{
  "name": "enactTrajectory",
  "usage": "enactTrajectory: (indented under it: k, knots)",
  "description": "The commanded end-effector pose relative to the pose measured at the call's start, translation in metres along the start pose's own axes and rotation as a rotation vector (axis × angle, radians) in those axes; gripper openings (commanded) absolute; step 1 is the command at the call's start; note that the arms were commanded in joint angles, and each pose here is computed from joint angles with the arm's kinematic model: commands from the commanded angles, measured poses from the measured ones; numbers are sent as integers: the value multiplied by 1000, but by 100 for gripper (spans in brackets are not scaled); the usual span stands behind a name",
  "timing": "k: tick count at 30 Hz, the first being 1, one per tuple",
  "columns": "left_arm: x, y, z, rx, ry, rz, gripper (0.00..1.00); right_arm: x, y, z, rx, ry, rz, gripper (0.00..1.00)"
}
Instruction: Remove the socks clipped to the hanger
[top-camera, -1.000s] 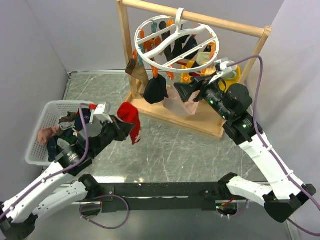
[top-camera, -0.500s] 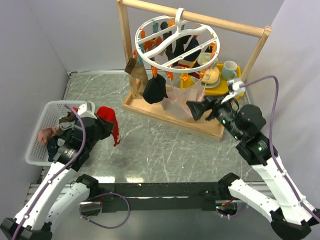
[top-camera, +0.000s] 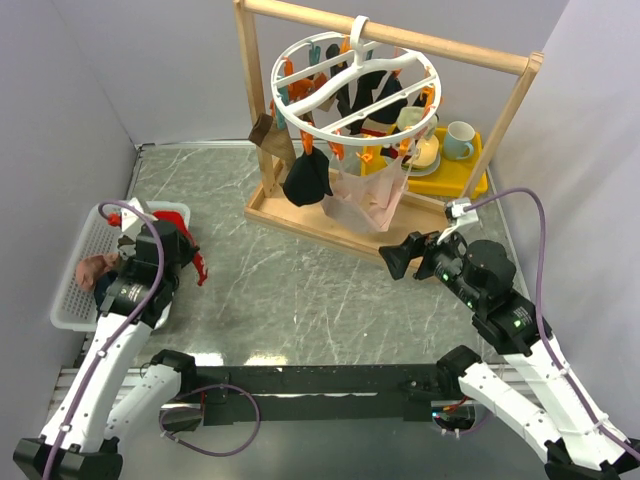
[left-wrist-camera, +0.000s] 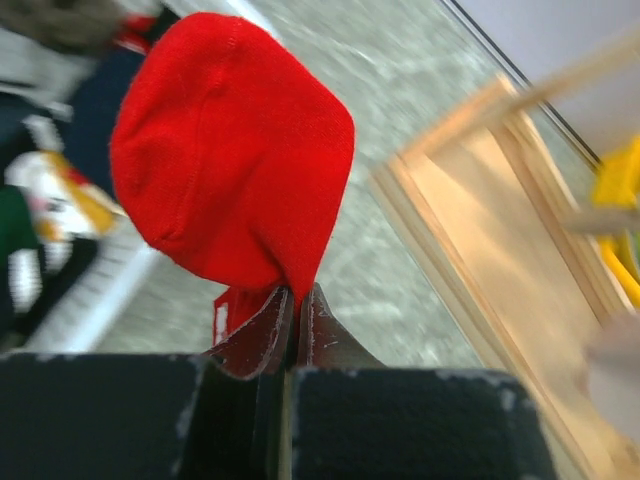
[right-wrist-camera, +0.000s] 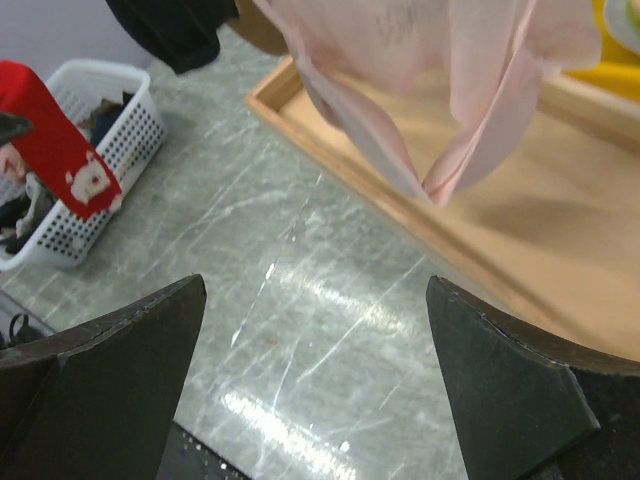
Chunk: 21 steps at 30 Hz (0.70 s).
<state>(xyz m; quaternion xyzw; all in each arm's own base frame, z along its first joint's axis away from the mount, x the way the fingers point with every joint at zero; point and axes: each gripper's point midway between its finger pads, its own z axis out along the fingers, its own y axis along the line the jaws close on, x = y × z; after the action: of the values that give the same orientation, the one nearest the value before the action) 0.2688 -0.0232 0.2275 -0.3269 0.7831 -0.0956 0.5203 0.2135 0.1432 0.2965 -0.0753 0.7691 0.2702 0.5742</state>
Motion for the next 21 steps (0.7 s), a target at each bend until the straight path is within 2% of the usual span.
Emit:
enactTrajectory:
  k: [1,6,13,16,21]
  knots:
    - [-37,15,4,-138,-146,-43,1,6,9,-13,-53,-2,38,100]
    - [-45,26,16,-211,-174,-57,1,20,3,-16,-33,41,37,100]
    - [-66,76,34,-425,-220,-99,1,23,1,-20,-36,24,19,100]
    - [-85,92,33,-477,-240,-125,1,23,2,-21,-43,20,22,100]
    - [-127,102,23,-523,-343,-126,1,24,1,-21,-38,32,21,100]
